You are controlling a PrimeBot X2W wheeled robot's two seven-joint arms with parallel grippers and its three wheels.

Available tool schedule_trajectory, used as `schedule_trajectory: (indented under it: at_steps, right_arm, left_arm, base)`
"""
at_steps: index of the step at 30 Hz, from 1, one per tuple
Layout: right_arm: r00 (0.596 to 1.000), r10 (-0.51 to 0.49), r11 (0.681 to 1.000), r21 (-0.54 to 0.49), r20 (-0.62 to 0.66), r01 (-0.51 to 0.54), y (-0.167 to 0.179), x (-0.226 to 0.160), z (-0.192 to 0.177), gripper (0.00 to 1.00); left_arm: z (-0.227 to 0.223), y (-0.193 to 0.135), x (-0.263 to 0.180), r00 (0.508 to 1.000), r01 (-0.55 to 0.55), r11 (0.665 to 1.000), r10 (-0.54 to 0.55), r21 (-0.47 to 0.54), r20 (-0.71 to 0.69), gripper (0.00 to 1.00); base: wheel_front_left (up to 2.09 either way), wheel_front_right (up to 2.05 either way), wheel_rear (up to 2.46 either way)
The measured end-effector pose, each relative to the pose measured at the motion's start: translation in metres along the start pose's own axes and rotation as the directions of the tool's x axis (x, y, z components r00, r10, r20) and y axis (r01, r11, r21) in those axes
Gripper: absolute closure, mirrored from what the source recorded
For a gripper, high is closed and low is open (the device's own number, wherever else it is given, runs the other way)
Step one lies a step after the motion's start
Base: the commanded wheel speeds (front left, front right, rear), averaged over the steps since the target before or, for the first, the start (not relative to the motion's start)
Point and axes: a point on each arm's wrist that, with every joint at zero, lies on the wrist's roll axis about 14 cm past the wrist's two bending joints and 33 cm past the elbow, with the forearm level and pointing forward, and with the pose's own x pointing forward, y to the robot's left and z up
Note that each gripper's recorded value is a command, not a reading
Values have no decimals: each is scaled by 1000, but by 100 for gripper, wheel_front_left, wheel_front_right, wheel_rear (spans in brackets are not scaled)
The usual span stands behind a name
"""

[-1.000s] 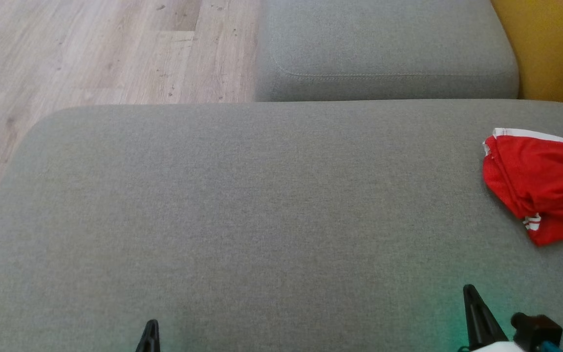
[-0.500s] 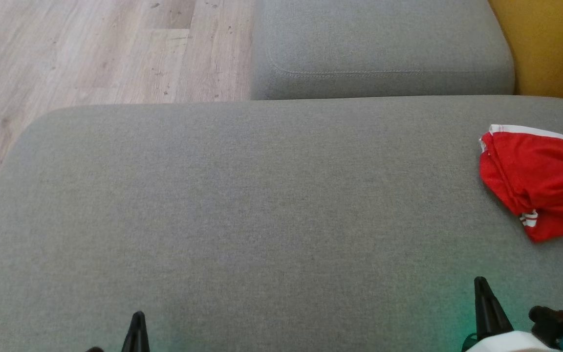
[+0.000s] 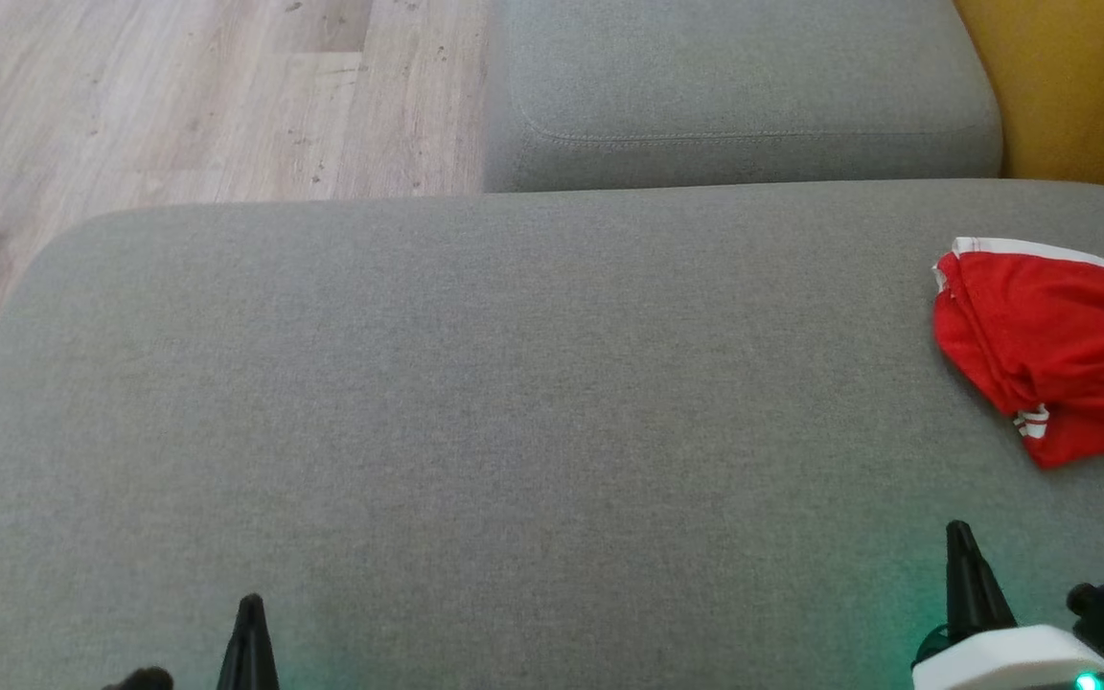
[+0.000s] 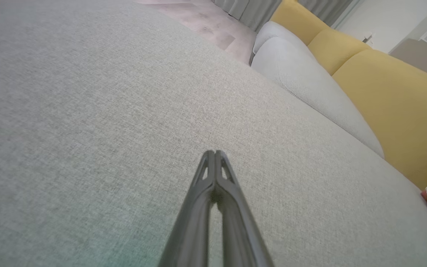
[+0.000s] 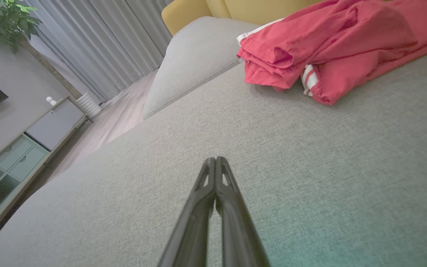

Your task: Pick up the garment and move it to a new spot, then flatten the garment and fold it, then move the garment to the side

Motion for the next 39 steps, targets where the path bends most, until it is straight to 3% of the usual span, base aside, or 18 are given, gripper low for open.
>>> schedule_trajectory:
  at_steps: [19, 39]
  right_arm:
    - [999, -36, 971, 235, 14, 32, -7, 5, 11, 100]
    - [998, -44, 890, 456, 41, 20, -8, 12, 26, 100]
  left_arm:
    - [17, -6, 14, 1000, 10, 978, -6, -208, 20, 100]
    - [31, -14, 25, 999, 39, 912, -27, -408, 35, 100]
  base:
    - [0, 0, 0]
    - [0, 0, 0]
